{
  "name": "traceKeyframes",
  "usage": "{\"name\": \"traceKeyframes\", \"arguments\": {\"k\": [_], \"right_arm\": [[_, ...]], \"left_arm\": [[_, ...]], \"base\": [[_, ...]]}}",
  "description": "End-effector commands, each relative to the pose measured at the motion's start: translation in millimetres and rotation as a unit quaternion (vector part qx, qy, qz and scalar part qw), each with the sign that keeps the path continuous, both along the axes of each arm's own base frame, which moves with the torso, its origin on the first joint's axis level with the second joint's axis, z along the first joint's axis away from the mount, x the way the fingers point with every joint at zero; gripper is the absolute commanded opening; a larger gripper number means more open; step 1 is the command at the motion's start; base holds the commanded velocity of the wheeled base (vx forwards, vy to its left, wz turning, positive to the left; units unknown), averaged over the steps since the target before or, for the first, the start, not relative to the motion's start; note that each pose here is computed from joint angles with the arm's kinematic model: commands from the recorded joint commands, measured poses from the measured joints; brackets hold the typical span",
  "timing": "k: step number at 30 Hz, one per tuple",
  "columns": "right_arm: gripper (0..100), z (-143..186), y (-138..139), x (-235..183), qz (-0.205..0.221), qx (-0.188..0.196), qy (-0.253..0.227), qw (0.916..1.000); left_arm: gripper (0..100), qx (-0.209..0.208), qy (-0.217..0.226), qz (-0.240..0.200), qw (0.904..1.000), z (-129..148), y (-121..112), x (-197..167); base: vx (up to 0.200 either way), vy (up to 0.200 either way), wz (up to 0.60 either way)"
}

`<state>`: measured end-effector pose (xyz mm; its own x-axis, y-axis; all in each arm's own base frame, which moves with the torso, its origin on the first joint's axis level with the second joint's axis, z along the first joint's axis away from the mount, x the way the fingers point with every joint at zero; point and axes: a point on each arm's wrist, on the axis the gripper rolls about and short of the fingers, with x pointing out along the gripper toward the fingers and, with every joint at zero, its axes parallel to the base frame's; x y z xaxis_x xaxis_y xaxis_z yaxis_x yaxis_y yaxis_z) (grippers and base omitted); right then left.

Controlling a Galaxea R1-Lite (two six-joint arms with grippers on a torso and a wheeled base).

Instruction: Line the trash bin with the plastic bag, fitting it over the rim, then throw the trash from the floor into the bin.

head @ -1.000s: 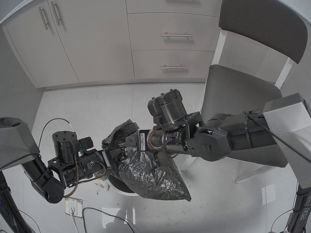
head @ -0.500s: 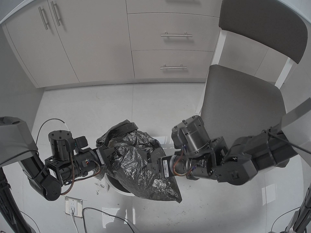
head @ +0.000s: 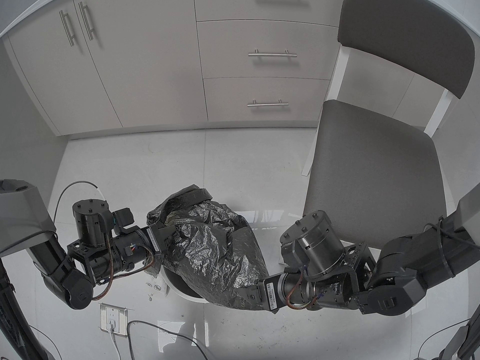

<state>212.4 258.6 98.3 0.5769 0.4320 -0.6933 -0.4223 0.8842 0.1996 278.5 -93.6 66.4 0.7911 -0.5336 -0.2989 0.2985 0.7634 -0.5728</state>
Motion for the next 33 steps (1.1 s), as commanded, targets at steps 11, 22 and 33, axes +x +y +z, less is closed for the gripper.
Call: {"name": "traceKeyframes", "arguments": {"k": [11, 22, 33], "right_arm": [[100, -30, 24, -1, 0.024, 0.004, -0.002, 0.9997], [0, -27, 27, 1, 0.023, 0.011, -0.007, 0.9996], [0, -24, 49, 16, 0.030, 0.024, -0.025, 0.9989]], "left_arm": [[0, -0.003, -0.010, 0.001, 0.9999, 7, 1, -1], [0, -0.004, -0.013, 0.000, 0.9999, 8, 0, -2], [0, -0.005, -0.018, 0.000, 0.9998, 12, 1, -5]], "base": [[0.000, 0.000, 0.00], [0.000, 0.000, 0.00], [0.000, 0.000, 0.00]]}}
